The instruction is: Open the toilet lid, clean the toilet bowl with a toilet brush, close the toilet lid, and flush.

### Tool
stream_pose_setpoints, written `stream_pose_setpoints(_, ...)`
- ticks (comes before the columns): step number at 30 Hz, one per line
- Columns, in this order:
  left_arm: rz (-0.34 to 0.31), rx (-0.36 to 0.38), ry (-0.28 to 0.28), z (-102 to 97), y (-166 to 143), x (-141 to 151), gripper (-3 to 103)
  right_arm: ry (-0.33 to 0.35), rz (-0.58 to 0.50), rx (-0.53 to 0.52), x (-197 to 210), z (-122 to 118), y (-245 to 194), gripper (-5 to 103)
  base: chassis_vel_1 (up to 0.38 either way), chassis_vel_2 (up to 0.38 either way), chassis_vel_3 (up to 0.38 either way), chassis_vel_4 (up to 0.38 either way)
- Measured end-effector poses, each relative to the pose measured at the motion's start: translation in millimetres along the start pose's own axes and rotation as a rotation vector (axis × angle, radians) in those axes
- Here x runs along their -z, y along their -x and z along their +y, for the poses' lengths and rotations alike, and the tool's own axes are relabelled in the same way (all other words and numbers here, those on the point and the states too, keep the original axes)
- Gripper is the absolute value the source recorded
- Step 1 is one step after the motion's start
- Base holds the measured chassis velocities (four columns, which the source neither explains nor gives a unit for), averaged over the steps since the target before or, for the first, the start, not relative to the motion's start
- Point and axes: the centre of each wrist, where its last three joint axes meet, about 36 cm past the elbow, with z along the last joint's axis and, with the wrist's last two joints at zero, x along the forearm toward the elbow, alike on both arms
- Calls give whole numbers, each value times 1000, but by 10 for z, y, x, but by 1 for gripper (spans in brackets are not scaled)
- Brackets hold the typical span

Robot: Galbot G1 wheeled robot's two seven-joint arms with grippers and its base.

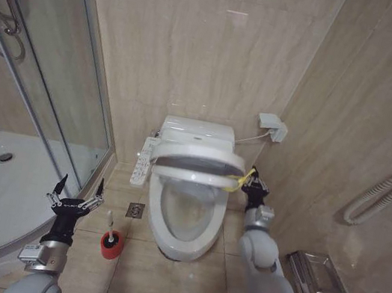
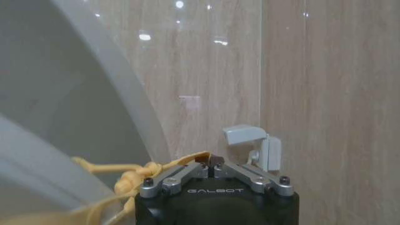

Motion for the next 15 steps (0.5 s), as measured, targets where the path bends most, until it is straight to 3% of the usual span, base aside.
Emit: stream_pose_setpoints(15,0,0,0,0,0,0,100,0,-42,13,345,15,646,1,0,0,0,0)
